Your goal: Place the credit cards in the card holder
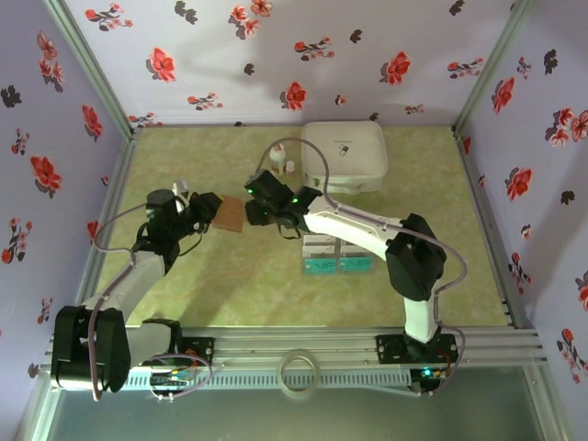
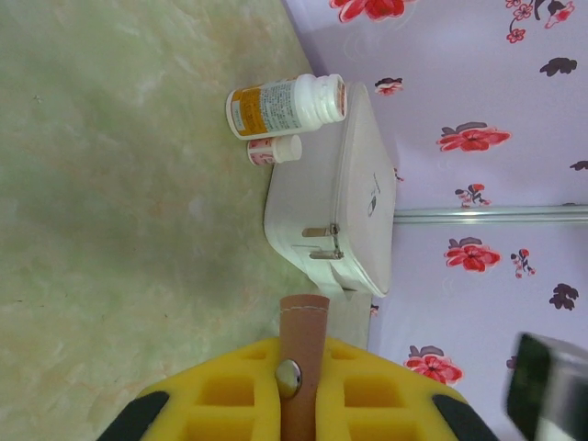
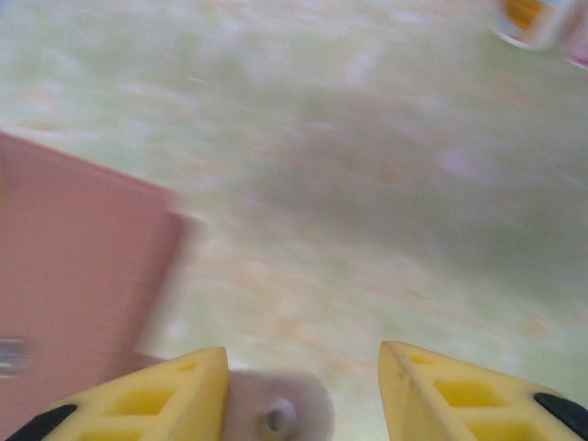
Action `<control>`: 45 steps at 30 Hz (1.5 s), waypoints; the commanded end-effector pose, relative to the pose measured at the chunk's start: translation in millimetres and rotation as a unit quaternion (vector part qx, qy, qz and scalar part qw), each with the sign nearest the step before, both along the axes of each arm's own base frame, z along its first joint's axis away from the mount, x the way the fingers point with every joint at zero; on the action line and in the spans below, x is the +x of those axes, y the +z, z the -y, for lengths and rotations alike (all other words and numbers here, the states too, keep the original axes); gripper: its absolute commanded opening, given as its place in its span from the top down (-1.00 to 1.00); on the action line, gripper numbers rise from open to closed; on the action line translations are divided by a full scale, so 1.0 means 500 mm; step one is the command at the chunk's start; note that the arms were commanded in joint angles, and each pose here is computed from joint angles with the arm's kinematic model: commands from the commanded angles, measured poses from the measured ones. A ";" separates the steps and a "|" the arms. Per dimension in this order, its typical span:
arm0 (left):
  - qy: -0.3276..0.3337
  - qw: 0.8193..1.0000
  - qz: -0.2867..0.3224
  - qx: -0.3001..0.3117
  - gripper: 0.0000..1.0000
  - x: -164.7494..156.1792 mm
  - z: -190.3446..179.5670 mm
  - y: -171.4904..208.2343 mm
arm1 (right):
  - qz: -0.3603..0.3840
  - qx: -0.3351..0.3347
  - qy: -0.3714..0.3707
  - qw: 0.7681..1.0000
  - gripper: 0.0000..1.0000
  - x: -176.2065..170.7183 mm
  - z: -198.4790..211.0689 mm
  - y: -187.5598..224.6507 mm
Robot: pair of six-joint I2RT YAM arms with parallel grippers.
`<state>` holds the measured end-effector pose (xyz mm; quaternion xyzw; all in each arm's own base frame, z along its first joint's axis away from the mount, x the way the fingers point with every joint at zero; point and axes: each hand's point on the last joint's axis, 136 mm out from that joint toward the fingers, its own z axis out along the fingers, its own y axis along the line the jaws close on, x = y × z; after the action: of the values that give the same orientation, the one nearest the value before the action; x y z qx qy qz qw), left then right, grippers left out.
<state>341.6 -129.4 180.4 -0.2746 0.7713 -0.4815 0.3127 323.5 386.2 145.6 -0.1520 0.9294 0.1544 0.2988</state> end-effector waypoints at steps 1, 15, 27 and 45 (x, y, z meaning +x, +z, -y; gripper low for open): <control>-0.010 0.999 0.030 0.002 0.95 0.007 0.005 0.028 | 0.020 -0.005 -0.049 0.999 0.07 0.010 0.085 0.048; -0.012 0.999 0.028 0.009 0.95 0.007 0.004 0.017 | -0.059 0.199 0.037 0.977 -0.09 -0.031 -0.054 0.121; -0.013 0.999 0.027 0.010 0.95 0.007 0.005 0.014 | -0.088 0.227 0.033 0.969 0.14 -0.018 -0.093 0.076; -0.039 0.997 -0.027 0.066 -0.16 -0.016 0.001 -0.154 | -0.126 0.314 0.033 0.940 1.00 -0.008 -0.093 0.072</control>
<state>333.6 -128.4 111.3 -0.2616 0.8133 -0.4368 0.2815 322.5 423.0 154.1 -0.0578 0.8836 0.4179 0.2030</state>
